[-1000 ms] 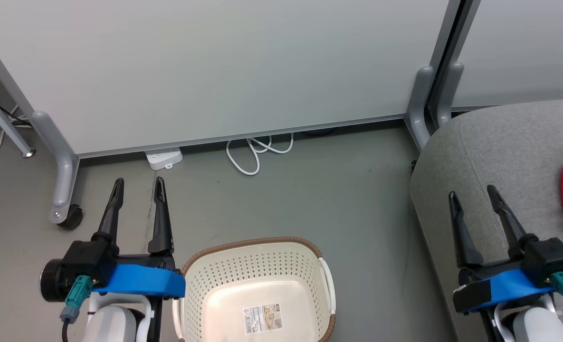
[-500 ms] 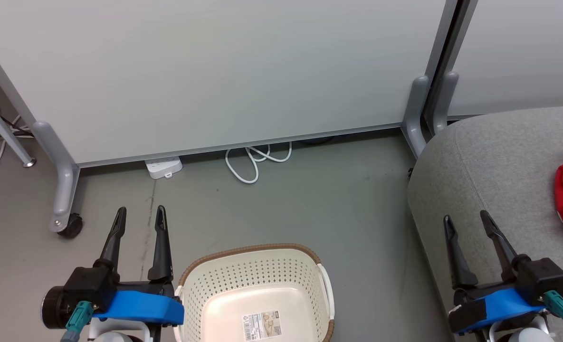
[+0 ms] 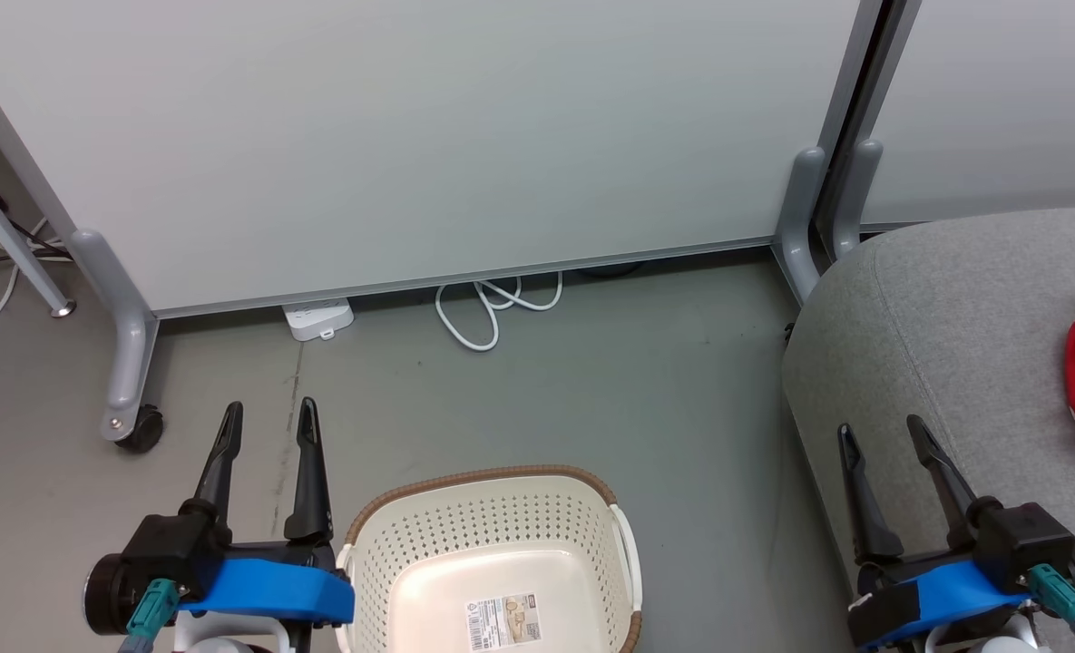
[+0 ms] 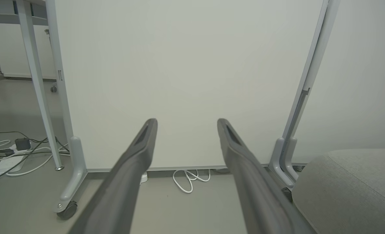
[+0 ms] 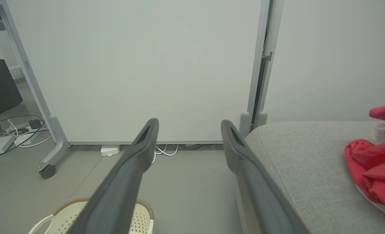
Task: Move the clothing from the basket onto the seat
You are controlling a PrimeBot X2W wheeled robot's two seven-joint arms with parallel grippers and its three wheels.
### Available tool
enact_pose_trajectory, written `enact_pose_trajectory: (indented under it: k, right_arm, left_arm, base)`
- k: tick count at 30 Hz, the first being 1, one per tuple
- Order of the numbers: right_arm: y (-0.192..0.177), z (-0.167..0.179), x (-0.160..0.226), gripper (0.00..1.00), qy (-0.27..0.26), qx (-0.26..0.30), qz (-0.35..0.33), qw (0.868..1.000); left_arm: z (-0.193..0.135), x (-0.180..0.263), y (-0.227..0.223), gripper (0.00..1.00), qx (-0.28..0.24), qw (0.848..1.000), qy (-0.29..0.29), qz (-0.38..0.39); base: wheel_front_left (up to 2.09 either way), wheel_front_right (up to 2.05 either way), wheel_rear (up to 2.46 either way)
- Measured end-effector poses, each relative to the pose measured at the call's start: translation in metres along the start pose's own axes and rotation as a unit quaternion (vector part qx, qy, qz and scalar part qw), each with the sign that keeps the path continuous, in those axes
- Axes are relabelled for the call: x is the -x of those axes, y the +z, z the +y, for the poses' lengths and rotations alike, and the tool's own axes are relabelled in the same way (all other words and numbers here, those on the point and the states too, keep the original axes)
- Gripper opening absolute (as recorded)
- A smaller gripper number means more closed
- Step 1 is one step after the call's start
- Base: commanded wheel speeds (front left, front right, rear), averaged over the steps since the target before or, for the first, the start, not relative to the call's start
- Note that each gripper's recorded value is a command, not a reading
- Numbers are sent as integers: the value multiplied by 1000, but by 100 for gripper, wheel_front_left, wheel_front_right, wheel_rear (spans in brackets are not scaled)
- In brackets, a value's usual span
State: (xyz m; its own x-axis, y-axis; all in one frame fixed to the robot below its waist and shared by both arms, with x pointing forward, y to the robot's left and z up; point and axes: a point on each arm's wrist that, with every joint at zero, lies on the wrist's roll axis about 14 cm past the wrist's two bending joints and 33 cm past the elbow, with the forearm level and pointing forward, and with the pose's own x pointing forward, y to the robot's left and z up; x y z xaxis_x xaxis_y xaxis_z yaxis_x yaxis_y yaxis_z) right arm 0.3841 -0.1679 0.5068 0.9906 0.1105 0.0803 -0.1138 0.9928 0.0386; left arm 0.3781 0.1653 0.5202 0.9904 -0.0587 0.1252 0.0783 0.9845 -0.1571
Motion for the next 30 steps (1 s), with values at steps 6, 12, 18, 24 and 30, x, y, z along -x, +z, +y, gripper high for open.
enact_pose_trajectory:
  k: [6, 12, 18, 24, 30]
  right_arm:
    - [-1, 0, 0, 100, 0, -1, 1, 1000]
    - [-9, 0, 3, 0, -1, -3, 15, 1000]
    - [-32, -3, 14, 0, -10, -19, 54, 998]
    - [-34, -9, 14, 0, -32, -77, 60, 995]
    - [-34, -14, 15, 0, -49, -133, 61, 988]
  left_arm:
    - [2, 0, -2, 100, -2, 1000, 5, 3]
    - [4, 4, -11, 0, -2, 1000, 9, 18]
    - [10, 20, -38, 0, 14, 998, 23, 65]
    - [16, 21, -41, 0, 68, 994, 43, 73]
    - [21, 21, -42, 0, 120, 988, 59, 77]
  base:
    - [0, 0, 0]
    - [0, 0, 0]
    - [0, 0, 0]
    - [0, 0, 0]
    - [0, 0, 0]
